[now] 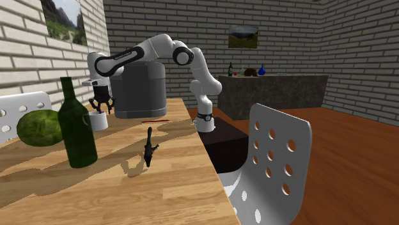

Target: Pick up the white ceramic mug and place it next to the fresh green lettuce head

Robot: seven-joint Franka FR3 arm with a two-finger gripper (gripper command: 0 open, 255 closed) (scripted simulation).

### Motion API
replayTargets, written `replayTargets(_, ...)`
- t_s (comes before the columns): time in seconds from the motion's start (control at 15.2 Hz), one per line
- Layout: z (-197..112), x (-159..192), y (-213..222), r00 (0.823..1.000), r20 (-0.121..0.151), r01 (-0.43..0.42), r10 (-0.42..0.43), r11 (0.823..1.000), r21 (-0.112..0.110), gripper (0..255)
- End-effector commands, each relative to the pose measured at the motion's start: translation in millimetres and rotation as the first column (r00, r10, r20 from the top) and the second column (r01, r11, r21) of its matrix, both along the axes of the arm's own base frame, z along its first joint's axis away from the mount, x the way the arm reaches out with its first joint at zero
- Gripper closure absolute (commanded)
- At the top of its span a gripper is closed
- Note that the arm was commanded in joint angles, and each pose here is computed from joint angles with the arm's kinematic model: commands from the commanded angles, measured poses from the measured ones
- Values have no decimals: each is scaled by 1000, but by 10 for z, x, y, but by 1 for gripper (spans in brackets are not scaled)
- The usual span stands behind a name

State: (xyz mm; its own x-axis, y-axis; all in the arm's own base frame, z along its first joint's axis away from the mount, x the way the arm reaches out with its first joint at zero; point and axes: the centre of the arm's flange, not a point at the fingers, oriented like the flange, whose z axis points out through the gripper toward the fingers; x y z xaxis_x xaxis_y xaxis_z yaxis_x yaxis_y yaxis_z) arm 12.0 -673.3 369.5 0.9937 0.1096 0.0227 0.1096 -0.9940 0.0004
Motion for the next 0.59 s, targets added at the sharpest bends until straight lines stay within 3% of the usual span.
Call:
replayTargets(0.0, 1, 0, 0, 1000, 0, 0, 0, 1000, 0, 0)
replayTargets(0.26, 1, 0, 0, 1000, 0, 0, 0, 1000, 0, 0)
replayTargets(0.53, 501, -12, -1, 1000, 0, 0, 0, 1000, 0, 0)
